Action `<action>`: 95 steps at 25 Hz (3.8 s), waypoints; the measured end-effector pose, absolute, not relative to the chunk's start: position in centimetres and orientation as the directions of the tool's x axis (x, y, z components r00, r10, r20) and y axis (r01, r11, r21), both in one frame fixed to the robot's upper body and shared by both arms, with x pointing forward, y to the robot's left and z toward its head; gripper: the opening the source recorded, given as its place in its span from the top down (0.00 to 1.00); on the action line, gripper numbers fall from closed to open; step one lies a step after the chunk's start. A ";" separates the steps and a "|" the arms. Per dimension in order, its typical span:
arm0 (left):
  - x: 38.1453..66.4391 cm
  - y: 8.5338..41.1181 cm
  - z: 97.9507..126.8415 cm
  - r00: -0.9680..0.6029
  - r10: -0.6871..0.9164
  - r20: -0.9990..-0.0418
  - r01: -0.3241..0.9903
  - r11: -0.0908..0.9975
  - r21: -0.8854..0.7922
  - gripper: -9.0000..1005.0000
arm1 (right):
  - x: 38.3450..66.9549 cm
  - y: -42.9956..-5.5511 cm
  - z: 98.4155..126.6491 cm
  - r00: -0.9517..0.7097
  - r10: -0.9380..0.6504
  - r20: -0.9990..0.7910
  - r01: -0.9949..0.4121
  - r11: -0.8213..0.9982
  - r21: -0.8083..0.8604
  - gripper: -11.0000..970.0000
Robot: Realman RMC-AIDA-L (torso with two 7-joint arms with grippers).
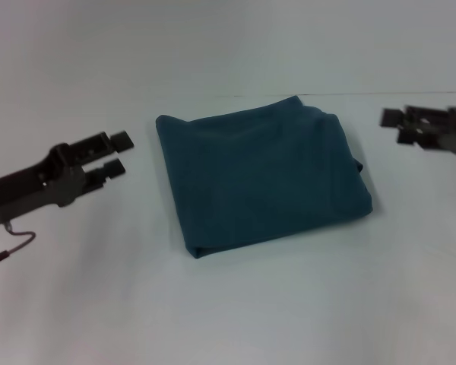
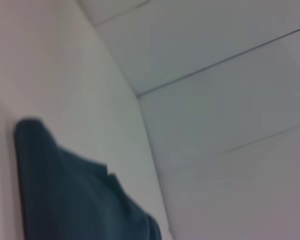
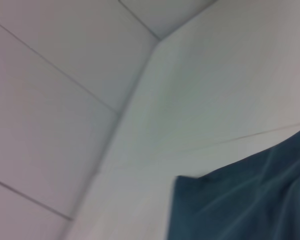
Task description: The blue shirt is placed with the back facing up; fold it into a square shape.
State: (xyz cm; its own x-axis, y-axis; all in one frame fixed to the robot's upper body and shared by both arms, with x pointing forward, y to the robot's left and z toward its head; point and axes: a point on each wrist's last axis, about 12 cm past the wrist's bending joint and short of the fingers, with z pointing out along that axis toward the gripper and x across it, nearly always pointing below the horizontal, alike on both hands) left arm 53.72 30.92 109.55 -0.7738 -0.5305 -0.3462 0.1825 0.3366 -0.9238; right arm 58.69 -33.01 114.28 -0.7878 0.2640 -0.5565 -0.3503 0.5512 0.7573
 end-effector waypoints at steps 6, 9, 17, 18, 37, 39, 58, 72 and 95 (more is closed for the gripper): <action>53.9 29.6 109.4 -0.828 -0.481 -0.286 0.134 0.326 -0.936 0.38 | 54.4 -35.7 112.1 -0.814 0.330 -0.479 -0.299 0.468 0.832 0.08; 54.5 28.6 109.6 -0.847 -0.449 -0.283 0.136 0.333 -0.933 0.38 | 53.1 -36.7 111.1 -0.814 0.362 -0.455 -0.263 0.469 0.843 0.08; 56.0 27.4 109.5 -0.874 -0.418 -0.246 0.071 0.392 -0.917 0.38 | 51.8 -37.5 109.9 -0.841 0.326 -0.432 -0.223 0.517 0.826 0.09; 56.2 27.3 109.6 -0.878 -0.412 -0.242 0.064 0.400 -0.914 0.38 | 51.7 -37.6 109.8 -0.844 0.319 -0.432 -0.223 0.523 0.823 0.09; 57.4 25.4 108.4 -0.914 -0.390 -0.111 -0.095 0.473 -0.876 0.39 | 51.0 -38.2 109.7 -0.840 0.304 -0.449 -0.251 0.517 0.819 0.09; 57.0 25.3 108.0 -0.914 -0.396 -0.091 -0.111 0.459 -0.881 0.39 | 51.1 -38.3 109.8 -0.833 0.315 -0.455 -0.251 0.516 0.819 0.09; 55.2 25.1 105.9 -0.884 -0.467 -0.025 -0.189 0.405 -0.895 0.40 | 51.6 -38.1 110.1 -0.817 0.323 -0.477 -0.273 0.512 0.815 0.09; 54.2 25.0 103.9 -0.854 -0.519 0.029 -0.258 0.374 -0.891 0.41 | 51.6 -38.0 110.0 -0.818 0.325 -0.475 -0.272 0.509 0.816 0.09; 55.5 22.8 103.1 -0.859 -0.512 0.021 -0.263 0.405 -0.876 0.42 | 51.7 -38.2 110.0 -0.804 0.340 -0.489 -0.281 0.507 0.815 0.09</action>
State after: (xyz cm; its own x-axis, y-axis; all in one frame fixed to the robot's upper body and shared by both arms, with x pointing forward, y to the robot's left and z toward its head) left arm 55.46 22.79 103.15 -0.8590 -0.5115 0.0210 -0.2628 0.4053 -0.8756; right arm 51.70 -38.20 109.98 -0.8036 0.3401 -0.4885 -0.2810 0.5068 0.8150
